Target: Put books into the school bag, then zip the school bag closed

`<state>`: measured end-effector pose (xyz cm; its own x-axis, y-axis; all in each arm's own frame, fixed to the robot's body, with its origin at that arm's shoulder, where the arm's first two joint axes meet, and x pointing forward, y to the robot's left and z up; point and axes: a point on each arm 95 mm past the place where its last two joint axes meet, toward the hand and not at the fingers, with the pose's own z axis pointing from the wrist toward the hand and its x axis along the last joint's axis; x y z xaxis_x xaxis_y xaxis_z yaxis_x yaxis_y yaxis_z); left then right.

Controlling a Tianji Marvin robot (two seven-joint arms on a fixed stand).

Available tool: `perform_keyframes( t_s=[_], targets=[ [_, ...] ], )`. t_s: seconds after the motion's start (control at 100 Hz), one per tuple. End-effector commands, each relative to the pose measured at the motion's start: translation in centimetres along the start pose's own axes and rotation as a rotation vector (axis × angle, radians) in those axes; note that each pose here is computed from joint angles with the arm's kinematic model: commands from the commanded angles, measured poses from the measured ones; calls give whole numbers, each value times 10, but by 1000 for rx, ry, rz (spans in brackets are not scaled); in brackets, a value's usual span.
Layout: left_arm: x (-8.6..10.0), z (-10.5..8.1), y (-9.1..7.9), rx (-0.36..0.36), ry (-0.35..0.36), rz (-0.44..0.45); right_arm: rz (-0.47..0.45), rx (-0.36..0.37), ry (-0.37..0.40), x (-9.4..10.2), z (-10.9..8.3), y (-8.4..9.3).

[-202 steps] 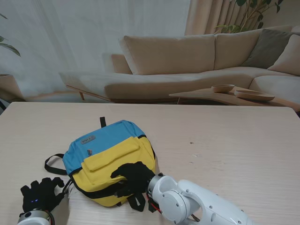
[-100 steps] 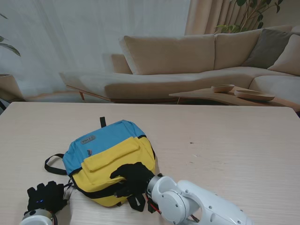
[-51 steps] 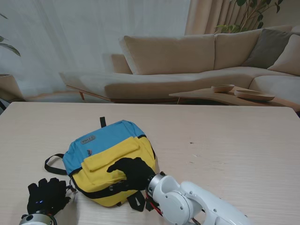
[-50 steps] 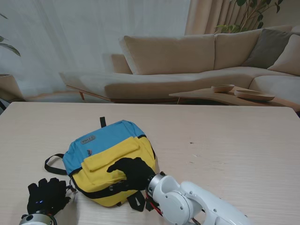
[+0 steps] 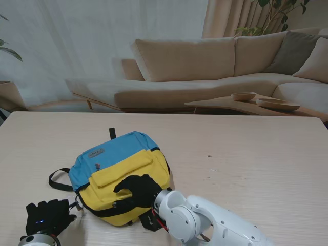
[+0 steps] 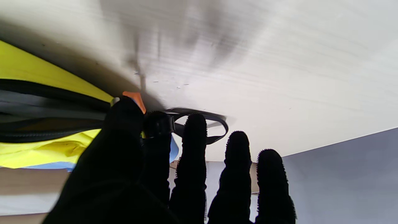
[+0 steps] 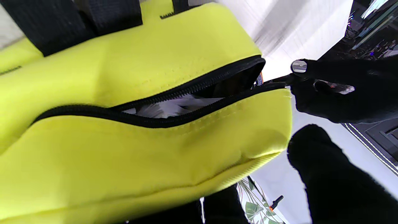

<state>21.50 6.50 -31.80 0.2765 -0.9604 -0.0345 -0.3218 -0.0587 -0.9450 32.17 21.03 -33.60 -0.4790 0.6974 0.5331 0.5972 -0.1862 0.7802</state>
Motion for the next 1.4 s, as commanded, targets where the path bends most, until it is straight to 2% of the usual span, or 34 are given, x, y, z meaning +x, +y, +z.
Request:
perform_keyframes(
  t_s=[0.0,0.4,0.53,0.61,0.76,0.94,1.15,1.39],
  targets=[
    [1,-5,2,-29,-4,-5,10,29,3,3,1,-8],
    [-1,-2,9,-104,-11,-20,9,26,-1,3,2,-9],
    [-1,-3,8,-131,-12,12,11,19,-2,3,2,-8],
    [0,-3,7,-128,-12,29,12,15,-2,3,2,-7],
    [2,-3,5,-109,-1,9,14,13,0,2,3,-7],
    [5,-9,2,-108,11,24,26,56,-1,1,8,-12],
    [10,-19,-1,-104,36,30,45,121,-39,-2,15,-20],
    [21,-34,1,-96,86,22,85,146,-73,1,20,-21]
  ],
)
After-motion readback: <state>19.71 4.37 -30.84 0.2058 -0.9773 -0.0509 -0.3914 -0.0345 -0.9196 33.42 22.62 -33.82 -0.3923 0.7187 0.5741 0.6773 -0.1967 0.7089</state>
